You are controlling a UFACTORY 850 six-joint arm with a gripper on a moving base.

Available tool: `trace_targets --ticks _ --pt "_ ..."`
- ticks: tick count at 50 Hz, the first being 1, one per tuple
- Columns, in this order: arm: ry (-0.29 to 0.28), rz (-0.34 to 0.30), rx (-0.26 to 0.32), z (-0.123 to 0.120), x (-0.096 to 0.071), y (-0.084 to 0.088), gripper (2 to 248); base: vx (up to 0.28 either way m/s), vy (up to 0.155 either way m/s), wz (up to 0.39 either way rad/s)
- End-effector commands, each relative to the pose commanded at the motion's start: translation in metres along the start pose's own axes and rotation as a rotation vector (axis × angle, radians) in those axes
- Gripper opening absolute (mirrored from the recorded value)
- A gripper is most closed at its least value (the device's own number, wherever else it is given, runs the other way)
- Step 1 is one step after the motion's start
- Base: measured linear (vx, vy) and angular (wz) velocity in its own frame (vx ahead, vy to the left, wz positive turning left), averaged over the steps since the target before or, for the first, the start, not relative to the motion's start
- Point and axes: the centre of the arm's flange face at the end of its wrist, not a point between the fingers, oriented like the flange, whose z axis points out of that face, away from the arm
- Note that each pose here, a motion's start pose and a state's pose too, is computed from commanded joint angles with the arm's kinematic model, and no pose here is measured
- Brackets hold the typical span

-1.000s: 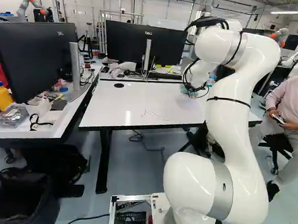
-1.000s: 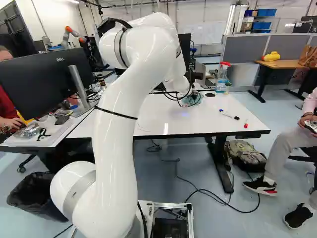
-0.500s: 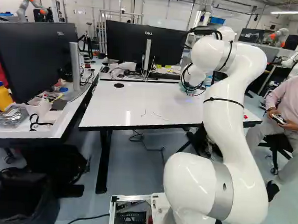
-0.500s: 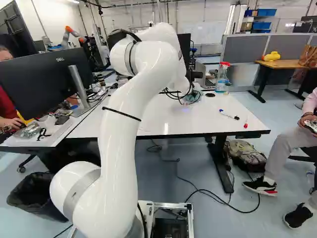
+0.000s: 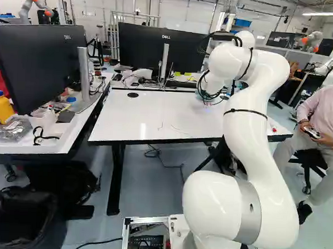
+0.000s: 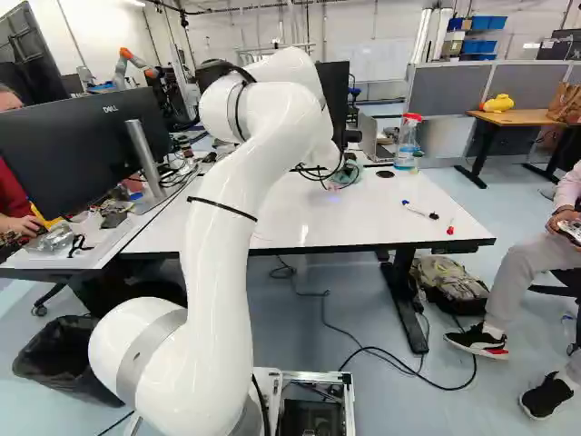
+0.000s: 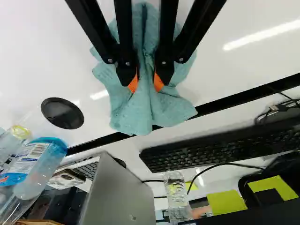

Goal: Clean the table with the green towel

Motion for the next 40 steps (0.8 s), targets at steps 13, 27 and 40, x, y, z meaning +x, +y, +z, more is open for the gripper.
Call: trace_targets --ticks 13,27,40 --pt "-0.019 -0.014 0.020 -0.016 -0.007 -0.018 55 0.000 0.000 0.000" --pt "-0.040 -0.028 0.039 -0.034 -0.015 -0.035 55 0.000 0.000 0.000" --pt "-0.063 -0.031 0.042 -0.055 -0.025 -0.037 55 0.000 0.000 0.000"
